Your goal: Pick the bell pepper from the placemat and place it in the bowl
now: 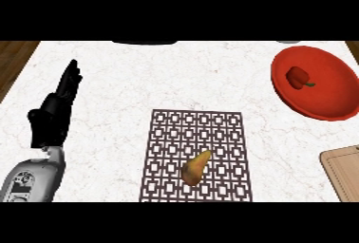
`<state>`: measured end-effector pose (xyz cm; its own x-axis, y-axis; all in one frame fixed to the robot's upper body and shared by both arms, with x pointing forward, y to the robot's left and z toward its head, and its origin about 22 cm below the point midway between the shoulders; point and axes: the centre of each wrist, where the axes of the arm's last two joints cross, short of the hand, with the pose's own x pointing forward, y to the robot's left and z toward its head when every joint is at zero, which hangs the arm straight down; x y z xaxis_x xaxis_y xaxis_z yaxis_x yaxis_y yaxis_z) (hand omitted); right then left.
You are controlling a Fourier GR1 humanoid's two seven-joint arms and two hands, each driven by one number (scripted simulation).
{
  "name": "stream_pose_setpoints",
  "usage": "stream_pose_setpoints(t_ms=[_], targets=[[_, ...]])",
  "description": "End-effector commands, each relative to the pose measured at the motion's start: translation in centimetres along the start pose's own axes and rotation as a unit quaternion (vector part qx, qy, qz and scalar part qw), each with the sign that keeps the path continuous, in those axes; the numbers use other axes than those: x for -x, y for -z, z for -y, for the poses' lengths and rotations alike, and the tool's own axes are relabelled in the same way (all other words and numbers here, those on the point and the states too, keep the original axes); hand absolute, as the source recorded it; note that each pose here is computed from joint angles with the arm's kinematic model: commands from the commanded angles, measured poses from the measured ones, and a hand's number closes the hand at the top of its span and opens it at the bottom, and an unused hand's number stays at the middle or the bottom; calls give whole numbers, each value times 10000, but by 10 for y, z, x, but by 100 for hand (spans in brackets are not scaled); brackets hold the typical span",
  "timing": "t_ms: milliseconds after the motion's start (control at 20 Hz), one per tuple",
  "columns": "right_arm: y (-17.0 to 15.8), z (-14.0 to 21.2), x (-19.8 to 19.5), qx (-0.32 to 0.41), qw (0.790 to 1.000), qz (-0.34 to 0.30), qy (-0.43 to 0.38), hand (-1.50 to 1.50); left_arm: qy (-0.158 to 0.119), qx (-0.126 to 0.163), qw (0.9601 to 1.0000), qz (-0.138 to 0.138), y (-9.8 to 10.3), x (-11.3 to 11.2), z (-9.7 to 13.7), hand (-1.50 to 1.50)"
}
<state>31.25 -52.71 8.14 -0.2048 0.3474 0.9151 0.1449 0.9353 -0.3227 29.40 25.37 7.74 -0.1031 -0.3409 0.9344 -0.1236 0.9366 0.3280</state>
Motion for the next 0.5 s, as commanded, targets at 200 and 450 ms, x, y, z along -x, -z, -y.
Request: stream_pose_setpoints(t_ms=[200,450], targets=[[-38,23,14,-493,9972,350,443,-150,25,-120,9999,50,-1,-4,-19,0],[-47,16,24,-559,9961,444,518,-150,0,16,10000,23,-11,5,1,0]])
